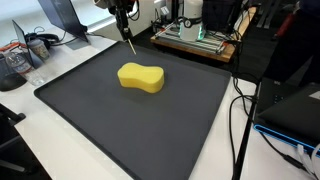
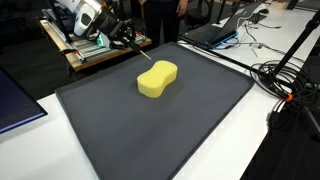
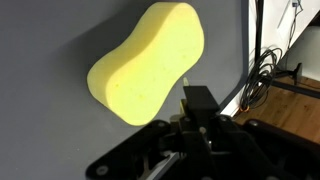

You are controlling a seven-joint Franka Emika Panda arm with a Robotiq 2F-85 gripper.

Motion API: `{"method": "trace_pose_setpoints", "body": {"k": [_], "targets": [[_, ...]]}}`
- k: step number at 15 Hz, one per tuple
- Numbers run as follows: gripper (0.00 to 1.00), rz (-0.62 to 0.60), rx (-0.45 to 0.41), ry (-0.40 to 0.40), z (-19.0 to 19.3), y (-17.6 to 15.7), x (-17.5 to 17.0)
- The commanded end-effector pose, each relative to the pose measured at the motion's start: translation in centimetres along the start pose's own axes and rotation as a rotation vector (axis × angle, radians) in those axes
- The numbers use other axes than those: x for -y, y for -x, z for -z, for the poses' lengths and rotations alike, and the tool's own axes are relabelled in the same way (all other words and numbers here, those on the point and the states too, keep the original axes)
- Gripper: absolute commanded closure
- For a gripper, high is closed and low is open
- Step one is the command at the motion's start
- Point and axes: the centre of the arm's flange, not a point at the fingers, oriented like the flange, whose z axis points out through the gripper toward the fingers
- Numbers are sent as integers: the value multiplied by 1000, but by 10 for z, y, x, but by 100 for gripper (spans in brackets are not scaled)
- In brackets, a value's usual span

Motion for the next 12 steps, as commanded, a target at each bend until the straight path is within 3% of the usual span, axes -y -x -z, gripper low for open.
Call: {"method": "trace_pose_setpoints", "body": {"k": [1,2,8,12], "targets": [[88,1,-2,1,0,0,0],[97,1,-2,1,0,0,1],[97,-23,-163,168,2,45,14],[97,27,-271,229,1,80,34]]}}
